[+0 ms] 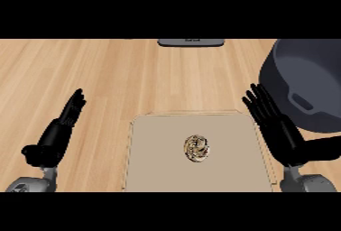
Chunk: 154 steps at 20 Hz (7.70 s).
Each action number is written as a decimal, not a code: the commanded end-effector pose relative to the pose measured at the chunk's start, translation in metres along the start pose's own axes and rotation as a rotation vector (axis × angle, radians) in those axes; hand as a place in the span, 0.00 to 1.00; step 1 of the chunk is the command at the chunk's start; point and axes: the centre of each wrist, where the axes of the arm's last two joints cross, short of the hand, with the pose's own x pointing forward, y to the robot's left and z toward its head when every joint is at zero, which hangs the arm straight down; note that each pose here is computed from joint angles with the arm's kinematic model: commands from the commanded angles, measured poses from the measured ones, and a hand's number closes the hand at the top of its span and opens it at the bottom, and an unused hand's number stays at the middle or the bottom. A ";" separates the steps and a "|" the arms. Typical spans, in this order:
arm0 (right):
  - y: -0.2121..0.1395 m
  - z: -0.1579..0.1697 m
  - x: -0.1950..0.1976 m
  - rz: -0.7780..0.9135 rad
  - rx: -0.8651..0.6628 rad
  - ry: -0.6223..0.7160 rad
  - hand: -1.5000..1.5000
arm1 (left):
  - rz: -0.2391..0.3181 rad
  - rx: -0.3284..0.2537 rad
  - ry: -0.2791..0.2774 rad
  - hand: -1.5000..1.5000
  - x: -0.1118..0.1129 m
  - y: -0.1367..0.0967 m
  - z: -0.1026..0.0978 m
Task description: Pick the cupcake from the tray and place it in the pot
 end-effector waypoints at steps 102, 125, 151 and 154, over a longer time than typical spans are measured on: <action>0.076 -0.107 -0.033 1.468 0.320 0.098 1.00 | 0.219 0.185 -0.090 0.50 0.073 0.004 -0.059; 0.111 -0.200 0.114 1.549 -1.198 0.169 1.00 | 0.223 0.196 -0.093 0.50 0.078 0.004 -0.067; -0.154 -0.072 0.093 1.507 -1.212 0.328 1.00 | 0.205 0.194 -0.082 0.50 0.073 0.010 -0.047; -0.184 -0.075 0.104 1.478 -1.193 0.402 1.00 | 0.209 0.175 -0.089 0.50 0.084 0.005 -0.063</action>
